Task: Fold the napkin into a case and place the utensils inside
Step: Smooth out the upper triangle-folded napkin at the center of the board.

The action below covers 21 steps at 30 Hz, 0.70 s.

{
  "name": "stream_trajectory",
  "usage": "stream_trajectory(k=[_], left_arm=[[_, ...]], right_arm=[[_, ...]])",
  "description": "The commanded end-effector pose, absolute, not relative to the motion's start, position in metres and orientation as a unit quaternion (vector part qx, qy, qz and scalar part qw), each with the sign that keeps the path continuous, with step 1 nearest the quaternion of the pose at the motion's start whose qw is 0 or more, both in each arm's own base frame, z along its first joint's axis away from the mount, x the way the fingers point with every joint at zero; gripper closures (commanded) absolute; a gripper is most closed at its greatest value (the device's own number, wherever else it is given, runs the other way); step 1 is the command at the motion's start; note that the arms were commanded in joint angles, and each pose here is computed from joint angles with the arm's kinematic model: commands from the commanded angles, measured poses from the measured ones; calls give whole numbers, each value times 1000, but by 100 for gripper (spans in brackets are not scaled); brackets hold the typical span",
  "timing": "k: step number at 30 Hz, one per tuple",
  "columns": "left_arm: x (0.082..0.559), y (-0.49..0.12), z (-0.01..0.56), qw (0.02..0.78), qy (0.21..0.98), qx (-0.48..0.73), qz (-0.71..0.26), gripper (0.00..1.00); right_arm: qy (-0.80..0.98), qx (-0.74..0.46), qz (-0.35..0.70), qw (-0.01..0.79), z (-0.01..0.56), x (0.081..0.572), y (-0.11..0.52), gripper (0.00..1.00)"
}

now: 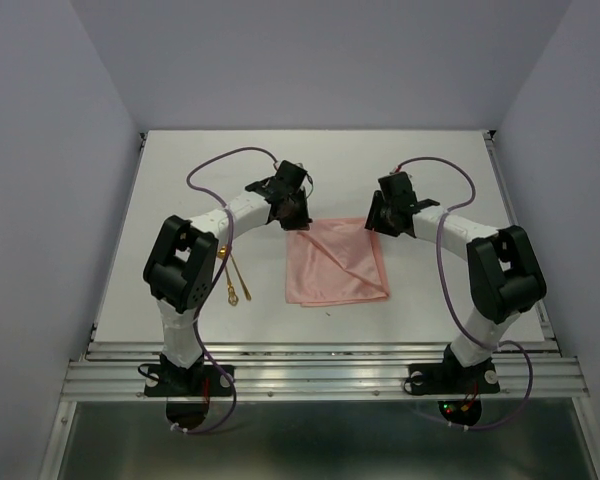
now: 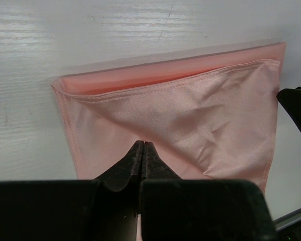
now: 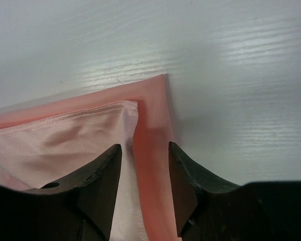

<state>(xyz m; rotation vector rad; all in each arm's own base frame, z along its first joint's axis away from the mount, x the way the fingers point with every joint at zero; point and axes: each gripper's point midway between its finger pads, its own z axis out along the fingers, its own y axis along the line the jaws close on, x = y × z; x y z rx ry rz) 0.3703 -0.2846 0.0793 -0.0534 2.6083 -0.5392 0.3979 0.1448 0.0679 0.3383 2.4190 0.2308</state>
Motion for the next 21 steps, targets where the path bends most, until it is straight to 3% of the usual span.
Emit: stream_trajectory(k=[1,8,14,21], left_arm=[[367,-277,82,243,952,-14,-184,94],[364,-275,78,240,954,-13,-177,93],[362,-274,73,235,956,-16,-174,93],[363,-276,69,230,957,-15,-177,93]], right_arm=[[923,115,121,348,74,415,160,53],[923,120,116,348,68,422,160,68],[919,122,116,356,72,427,160,91],[912,121,118,375,79,433,160,96]])
